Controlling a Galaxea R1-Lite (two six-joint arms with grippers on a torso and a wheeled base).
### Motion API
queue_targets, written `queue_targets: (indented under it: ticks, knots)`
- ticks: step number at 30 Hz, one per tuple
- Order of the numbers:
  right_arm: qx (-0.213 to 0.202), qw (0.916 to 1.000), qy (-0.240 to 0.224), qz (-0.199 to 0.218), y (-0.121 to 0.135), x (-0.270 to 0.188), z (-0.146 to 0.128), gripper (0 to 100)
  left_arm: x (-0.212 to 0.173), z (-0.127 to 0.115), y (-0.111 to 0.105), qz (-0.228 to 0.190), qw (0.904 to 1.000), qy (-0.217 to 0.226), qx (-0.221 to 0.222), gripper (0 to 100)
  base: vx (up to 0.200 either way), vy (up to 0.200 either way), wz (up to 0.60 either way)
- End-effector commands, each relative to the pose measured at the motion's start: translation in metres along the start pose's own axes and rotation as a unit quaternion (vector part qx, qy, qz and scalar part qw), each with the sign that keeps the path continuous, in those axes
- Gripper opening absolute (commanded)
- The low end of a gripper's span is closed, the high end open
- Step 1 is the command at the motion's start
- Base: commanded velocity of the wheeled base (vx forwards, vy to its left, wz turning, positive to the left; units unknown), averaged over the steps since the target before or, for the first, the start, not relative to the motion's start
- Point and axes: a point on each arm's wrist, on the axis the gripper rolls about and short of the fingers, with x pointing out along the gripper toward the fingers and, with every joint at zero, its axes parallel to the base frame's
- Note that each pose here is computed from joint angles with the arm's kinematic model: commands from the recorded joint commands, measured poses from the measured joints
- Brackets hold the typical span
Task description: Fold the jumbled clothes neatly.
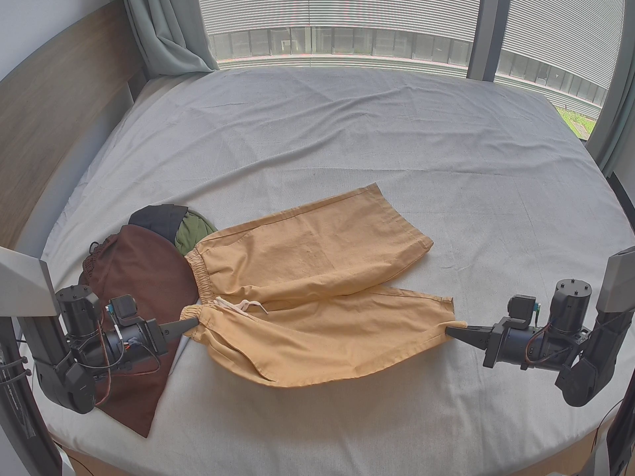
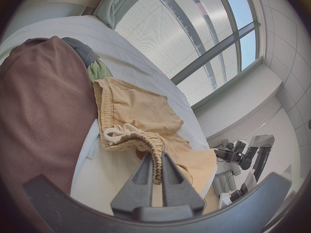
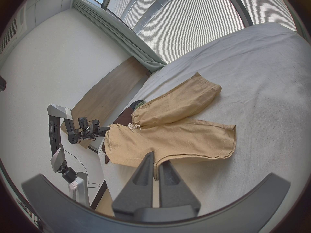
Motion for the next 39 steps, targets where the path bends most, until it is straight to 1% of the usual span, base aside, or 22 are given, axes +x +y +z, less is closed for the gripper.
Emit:
queue_targets:
  ticks: [1,12,24,25,32,39]
  knots:
    - [-0.012,0.9998,-0.015,0.005,0.005,-0.003,0.008,0,0.002,0.002,0.0,-0.002,1.0,-0.004,0.005,0,0.0,0.0,0.0]
    - [-0.026,0.9982,-0.05,0.02,0.018,-0.007,0.026,0,0.002,0.005,-0.001,-0.003,0.9999,-0.008,0.007,0,0.0,0.0,0.0]
    - [-0.036,0.9969,-0.063,0.03,0.021,-0.004,0.034,0,0.003,0.005,-0.001,-0.002,0.9999,-0.009,0.006,0,0.0,0.0,0.0]
    - [-0.039,0.9964,-0.066,0.037,0.023,0.002,0.037,0,0.003,0.007,-0.002,-0.003,0.9999,-0.013,0.009,0,0.0,0.0,0.0]
    - [-0.028,0.9946,-0.088,0.047,0.021,0.009,0.052,0,0.006,0.012,-0.001,0.01,0.9995,-0.029,0.01,0,0.0,0.0,0.0]
    - [-0.033,0.9932,-0.105,0.038,0.012,0.011,0.062,0,0.007,0.014,-0.001,0.012,0.9993,-0.033,0.012,0,0.0,0.0,0.0]
